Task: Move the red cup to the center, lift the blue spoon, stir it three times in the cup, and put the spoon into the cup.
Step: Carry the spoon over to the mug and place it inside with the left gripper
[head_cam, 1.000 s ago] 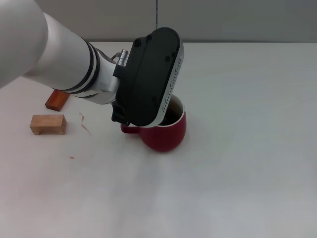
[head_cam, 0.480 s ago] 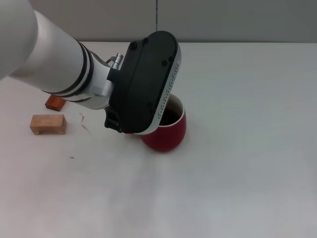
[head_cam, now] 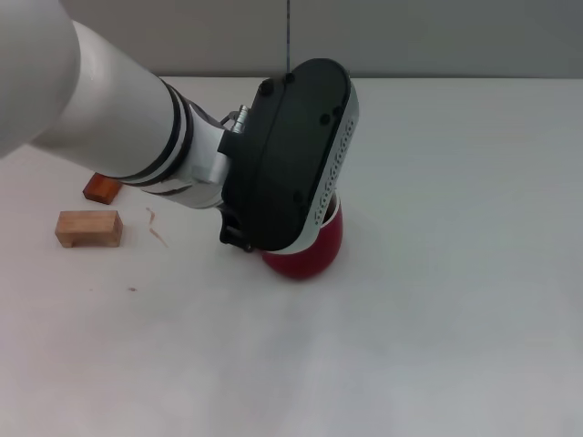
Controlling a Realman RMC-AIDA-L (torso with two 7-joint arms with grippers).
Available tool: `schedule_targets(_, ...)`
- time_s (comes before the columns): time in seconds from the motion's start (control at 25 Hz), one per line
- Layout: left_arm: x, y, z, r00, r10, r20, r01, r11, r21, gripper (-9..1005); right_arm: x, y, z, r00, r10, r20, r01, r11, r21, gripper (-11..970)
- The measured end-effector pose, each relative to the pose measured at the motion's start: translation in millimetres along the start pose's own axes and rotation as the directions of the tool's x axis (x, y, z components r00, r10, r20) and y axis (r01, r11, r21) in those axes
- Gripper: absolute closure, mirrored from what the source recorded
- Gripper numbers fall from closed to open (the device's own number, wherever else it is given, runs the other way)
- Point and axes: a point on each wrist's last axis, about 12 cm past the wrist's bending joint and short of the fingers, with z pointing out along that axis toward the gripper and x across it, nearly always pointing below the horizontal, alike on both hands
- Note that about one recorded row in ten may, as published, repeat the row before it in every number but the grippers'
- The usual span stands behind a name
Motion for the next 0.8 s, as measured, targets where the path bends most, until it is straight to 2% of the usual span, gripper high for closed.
schedule_targets(0.32,2,4.3,5,1.0,-0.028,0.009,0.028,0.999,-0.039,829,0,-0.3,0,1.0,0.0,-0.001,0.0,1.0,0.001,274)
schedule_targets(0.8,22,0.0,5,0.996,-0.051,-0.077,0.048,0.998,-0.039,836,0,0.0,0,1.0,0.0,0.0,0.0,1.0,0.0,274)
